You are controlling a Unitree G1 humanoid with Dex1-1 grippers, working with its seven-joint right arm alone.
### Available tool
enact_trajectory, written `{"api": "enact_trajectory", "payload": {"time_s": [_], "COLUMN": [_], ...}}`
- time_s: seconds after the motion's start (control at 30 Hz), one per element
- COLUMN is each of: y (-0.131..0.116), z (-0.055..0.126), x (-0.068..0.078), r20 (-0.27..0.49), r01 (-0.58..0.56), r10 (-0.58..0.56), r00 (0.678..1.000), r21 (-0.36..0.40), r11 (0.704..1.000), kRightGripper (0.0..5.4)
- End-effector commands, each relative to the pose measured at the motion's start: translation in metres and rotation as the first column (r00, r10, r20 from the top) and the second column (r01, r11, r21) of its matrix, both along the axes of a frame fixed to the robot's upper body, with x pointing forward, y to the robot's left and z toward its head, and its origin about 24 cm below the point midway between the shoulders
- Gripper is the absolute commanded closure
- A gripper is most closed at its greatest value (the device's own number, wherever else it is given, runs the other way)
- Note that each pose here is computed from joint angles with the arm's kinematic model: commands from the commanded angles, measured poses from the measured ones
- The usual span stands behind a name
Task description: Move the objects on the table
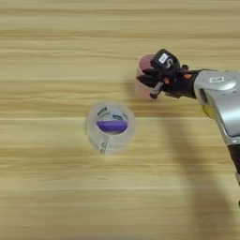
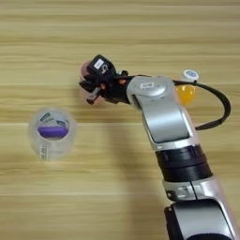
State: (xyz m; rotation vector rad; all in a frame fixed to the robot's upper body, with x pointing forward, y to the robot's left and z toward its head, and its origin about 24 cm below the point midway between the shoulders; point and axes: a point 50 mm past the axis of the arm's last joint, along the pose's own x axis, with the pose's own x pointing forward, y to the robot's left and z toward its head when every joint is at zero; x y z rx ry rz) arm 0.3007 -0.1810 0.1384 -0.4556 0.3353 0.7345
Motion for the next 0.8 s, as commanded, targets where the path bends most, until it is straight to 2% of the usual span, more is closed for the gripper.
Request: {"api": "enact_trajectory", "payload": {"time_s": [0.03,0.3,0.8], "y": [-0.016,-0.034,-0.043], "z": [0.03,0.018,0.003], "x": [-0.005,-0.019,-0.019], "r20": [0.114,0.046,-0.002], "r01": [0.055,0.106,0.119], "r10": [-0.055,-0.105,-0.119], "r00": [0.992,0.993,0.993], "r21": [0.001,-0.031,-0.084], "r11": [0.998,0.994,0.989], "kRightGripper": [4.92,4.92,4.92]}}
